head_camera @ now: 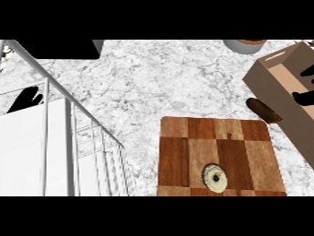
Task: Pick the sweet potato from the cutting board and place it in the cardboard box
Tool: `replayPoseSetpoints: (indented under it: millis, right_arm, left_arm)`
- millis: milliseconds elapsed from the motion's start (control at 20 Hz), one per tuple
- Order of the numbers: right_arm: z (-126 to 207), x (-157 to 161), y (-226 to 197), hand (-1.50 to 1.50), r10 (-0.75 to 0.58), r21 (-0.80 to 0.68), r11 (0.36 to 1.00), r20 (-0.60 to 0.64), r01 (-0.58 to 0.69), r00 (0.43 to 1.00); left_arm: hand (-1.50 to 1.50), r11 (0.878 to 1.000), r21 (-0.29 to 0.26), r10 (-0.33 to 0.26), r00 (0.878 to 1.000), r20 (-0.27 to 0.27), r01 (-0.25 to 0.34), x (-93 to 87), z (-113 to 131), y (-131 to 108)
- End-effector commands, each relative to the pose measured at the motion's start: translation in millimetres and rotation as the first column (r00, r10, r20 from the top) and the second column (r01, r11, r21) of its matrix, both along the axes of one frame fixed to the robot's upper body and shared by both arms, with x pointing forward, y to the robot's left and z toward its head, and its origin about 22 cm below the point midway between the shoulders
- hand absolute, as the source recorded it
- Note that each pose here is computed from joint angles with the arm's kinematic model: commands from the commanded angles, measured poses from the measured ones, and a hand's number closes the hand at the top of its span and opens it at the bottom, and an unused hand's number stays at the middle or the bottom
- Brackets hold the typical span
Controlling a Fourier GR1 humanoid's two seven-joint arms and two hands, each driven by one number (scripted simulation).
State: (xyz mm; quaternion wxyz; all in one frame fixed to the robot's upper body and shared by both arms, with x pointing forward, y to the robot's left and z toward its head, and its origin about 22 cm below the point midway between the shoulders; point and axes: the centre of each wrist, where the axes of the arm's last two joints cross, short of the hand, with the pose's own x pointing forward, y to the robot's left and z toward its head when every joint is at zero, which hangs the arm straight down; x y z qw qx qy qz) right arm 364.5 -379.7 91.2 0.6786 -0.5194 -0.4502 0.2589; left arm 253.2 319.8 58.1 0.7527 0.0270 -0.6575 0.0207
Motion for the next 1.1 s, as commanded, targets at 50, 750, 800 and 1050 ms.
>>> replayPoseSetpoints:
  millis: [50, 750, 800, 1050]
  right_arm:
    - [-25.7, -3.3, -6.3, -1.5, 0.051, 0.077, 0.995, 0.076, -0.056, 0.996]
    - [26.8, -52.9, -71.7, -1.5, -0.3, 0.486, 0.874, 0.537, 0.001, 0.788]
    - [18.8, -75.0, -85.3, -1.5, -0.292, 0.473, 0.881, 0.53, 0.008, 0.796]
    - [29.6, -112.5, -123.9, -1.5, -0.325, 0.523, 0.852, 0.561, -0.022, 0.761]
  left_arm:
    - [0.0, 1.0, -0.005, 0.003, 1.0, 0.026, -0.002, -5.1, 7.2, -14.8]
    - [0.0, 1.0, -0.023, 0.009, 1.0, -0.011, -0.009, -14.6, -18.1, 4.6]
    - [0.0, 1.0, 0.001, 0.009, 1.0, -0.008, -0.009, -8.8, -1.4, 6.3]
    - [0.0, 1.0, -0.011, 0.01, 1.0, 0.013, -0.01, -3.6, 4.9, -4.3]
